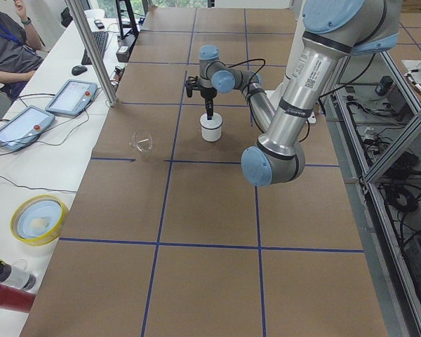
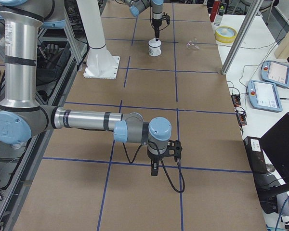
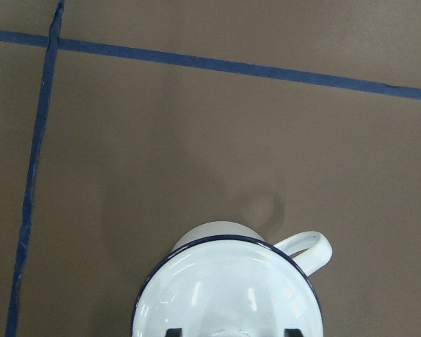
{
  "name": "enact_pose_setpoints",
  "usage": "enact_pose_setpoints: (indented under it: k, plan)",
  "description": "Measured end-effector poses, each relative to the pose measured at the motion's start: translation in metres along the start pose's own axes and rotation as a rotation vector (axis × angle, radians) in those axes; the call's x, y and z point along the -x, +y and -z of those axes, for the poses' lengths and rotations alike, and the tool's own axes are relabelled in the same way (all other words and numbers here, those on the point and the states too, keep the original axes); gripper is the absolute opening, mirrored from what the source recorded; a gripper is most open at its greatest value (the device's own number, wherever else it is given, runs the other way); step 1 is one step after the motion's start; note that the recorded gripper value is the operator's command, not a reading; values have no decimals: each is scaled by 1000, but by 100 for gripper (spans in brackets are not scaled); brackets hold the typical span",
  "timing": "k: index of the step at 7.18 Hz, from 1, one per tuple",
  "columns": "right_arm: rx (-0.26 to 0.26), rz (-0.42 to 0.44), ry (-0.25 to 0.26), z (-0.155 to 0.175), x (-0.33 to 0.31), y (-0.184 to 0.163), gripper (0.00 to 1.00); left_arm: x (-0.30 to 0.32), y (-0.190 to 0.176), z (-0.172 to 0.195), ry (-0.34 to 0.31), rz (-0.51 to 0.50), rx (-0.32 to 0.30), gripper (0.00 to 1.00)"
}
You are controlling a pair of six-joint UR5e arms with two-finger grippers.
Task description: Remove funnel from cup
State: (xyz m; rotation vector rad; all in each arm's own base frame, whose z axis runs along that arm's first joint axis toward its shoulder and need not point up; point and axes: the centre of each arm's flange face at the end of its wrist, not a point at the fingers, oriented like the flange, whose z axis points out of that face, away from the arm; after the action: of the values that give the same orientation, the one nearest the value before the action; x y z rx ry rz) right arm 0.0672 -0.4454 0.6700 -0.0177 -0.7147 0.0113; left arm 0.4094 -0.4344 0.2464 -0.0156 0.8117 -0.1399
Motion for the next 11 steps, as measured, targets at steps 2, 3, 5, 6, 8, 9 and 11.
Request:
enact_pose_setpoints:
  k: [2, 3, 5, 6, 8, 9, 11]
  plan:
    - [0, 0, 0, 0, 0, 0, 100, 12, -4, 28, 33, -72, -36, 100]
    - [0, 0, 0, 0, 0, 0, 100, 41, -24, 49, 39, -135, -75, 100]
    - [1, 0, 0, 0, 0, 0, 100, 159, -87, 94, 40, -294, -126, 100]
    - [1, -1, 0, 0, 0, 0, 100, 242, -113, 111, 35, -330, -136, 100]
    - [1, -1, 0, 0, 0, 0, 100, 397, -137, 100, -2, -203, -85, 100]
    - [1, -1, 0, 0, 0, 0, 100, 461, -137, 77, -25, -138, -48, 100]
    - [0, 0, 0, 0, 0, 0, 100, 568, -122, 57, -50, -195, -33, 100]
